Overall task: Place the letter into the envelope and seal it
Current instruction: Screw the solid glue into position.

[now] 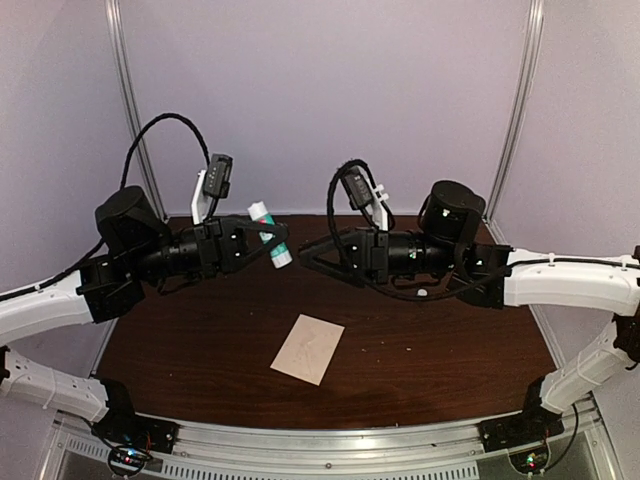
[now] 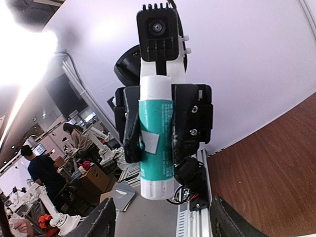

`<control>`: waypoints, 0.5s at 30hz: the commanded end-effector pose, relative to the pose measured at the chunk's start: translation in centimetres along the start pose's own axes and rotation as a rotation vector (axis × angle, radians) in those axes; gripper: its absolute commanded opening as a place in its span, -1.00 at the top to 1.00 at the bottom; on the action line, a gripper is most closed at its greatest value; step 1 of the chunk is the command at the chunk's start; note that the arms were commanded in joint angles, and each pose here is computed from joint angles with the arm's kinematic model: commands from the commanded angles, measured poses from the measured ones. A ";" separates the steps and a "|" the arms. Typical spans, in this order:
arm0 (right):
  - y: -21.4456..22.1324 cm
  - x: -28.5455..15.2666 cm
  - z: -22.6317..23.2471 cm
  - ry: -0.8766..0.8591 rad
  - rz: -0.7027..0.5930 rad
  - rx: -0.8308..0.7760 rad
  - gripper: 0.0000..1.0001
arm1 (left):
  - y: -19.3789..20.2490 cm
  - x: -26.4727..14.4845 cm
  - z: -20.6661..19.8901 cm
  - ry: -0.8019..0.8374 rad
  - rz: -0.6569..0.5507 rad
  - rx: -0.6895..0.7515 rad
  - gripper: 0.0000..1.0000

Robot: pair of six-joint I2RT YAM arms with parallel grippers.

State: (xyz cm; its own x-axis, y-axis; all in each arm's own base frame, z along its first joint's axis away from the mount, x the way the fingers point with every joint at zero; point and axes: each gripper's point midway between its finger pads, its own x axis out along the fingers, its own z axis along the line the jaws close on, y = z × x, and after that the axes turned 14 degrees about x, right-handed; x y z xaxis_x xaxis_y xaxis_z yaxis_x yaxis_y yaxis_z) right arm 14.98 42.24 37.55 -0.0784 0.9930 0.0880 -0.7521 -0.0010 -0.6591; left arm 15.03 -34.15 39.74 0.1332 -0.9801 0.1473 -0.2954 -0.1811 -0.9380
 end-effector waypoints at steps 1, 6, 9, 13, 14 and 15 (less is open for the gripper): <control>0.2 0.5 4.0 -0.205 0.061 -0.016 -0.23 | -2.5 0.2 -2.7 0.121 -0.056 0.083 1.00; 0.7 1.2 4.1 -0.229 0.085 -0.003 -0.07 | -2.3 0.5 -2.7 0.140 -0.055 0.078 1.00; 0.7 1.2 4.3 -0.247 0.084 0.002 -0.01 | -2.3 0.7 -2.8 0.148 -0.052 0.077 1.00; 0.6 1.3 4.6 -0.265 0.082 0.006 0.11 | -2.1 0.8 -2.8 0.154 -0.047 0.075 1.00; 0.6 1.3 4.6 -0.272 0.084 0.010 0.15 | -2.1 0.8 -2.8 0.155 -0.046 0.075 1.00; 0.6 1.3 4.6 -0.277 0.086 0.014 0.19 | -2.1 0.8 -2.8 0.155 -0.047 0.076 1.00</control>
State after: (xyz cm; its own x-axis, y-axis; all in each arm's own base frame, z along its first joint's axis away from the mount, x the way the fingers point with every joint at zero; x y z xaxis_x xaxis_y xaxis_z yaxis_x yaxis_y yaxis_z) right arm 12.42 43.34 38.33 -0.2634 0.9501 0.1673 -0.7690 -0.1021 -0.6311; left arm 13.89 -35.08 40.04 0.0329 -0.9859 0.1638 -0.2792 -0.1664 -0.9457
